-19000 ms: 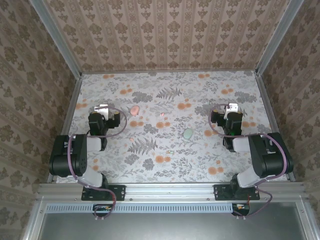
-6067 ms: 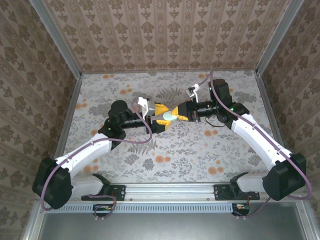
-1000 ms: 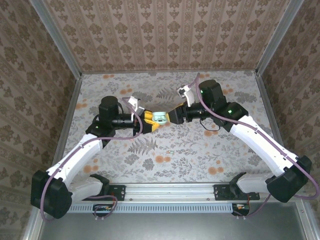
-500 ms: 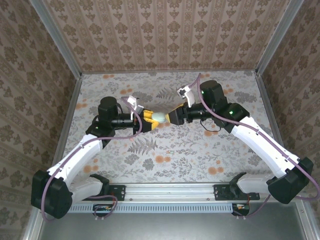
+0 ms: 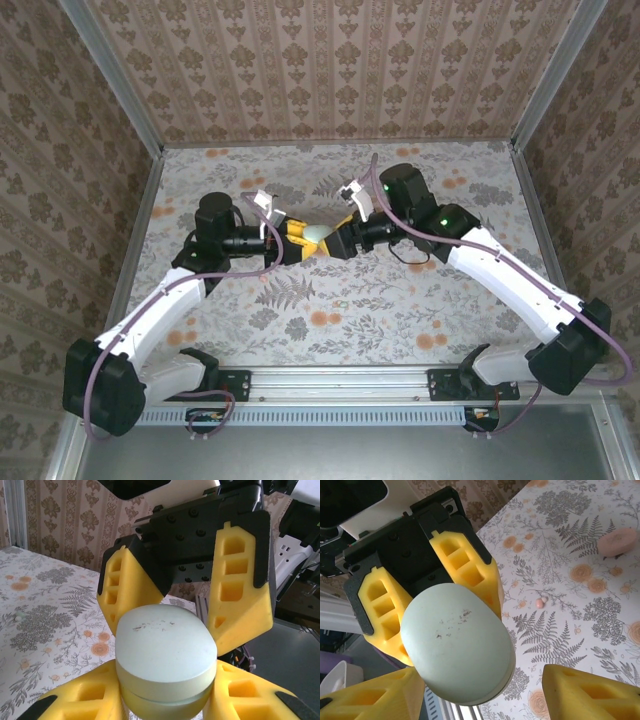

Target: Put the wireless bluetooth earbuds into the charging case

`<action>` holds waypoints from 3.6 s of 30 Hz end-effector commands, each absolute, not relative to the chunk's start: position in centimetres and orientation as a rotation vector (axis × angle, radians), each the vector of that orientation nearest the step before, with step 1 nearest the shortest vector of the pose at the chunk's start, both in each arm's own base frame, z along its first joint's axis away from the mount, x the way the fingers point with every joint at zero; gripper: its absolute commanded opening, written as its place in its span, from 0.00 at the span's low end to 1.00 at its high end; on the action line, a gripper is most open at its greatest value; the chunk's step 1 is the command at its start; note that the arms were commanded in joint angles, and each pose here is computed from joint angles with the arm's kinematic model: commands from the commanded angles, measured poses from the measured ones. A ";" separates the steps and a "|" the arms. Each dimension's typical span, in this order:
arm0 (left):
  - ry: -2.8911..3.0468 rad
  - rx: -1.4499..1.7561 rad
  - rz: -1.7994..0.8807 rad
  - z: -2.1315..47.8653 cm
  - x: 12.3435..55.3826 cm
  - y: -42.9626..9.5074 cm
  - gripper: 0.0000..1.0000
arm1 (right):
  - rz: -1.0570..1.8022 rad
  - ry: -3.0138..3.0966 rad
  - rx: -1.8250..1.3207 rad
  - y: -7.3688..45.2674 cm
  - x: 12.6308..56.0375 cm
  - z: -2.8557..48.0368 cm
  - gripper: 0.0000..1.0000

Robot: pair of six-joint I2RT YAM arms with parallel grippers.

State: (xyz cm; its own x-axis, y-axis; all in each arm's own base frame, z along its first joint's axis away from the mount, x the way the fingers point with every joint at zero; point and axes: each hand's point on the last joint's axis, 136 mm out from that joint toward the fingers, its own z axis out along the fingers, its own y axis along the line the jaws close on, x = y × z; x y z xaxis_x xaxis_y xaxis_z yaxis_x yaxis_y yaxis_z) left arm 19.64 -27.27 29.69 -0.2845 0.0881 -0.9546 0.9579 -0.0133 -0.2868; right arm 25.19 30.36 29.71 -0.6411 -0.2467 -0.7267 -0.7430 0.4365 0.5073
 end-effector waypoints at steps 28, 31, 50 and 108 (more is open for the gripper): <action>1.449 1.190 -1.414 27.6 20.6 -28.2 0.01 | 1.206 2.259 -0.417 27.5 31.9 28.4 0.63; 1.459 1.180 -1.419 27.5 21.1 -28.2 0.01 | 1.229 2.247 -0.441 27.6 31.4 28.7 0.63; 1.480 1.130 -1.423 27.5 22.8 -27.8 0.01 | 1.264 2.226 -0.531 28.0 29.7 29.0 0.63; 1.588 0.993 -1.301 26.5 23.1 -22.7 0.01 | 0.947 2.771 0.315 25.2 22.4 12.0 0.39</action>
State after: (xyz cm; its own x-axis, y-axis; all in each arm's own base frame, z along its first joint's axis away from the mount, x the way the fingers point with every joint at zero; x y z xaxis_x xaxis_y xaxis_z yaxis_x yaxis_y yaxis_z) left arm 23.64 -23.09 26.20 -0.3677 0.0610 -0.9280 0.9216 0.1575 -0.3548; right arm 22.08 23.88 12.62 -0.9778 0.1233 -0.1692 0.0032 0.8168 0.5769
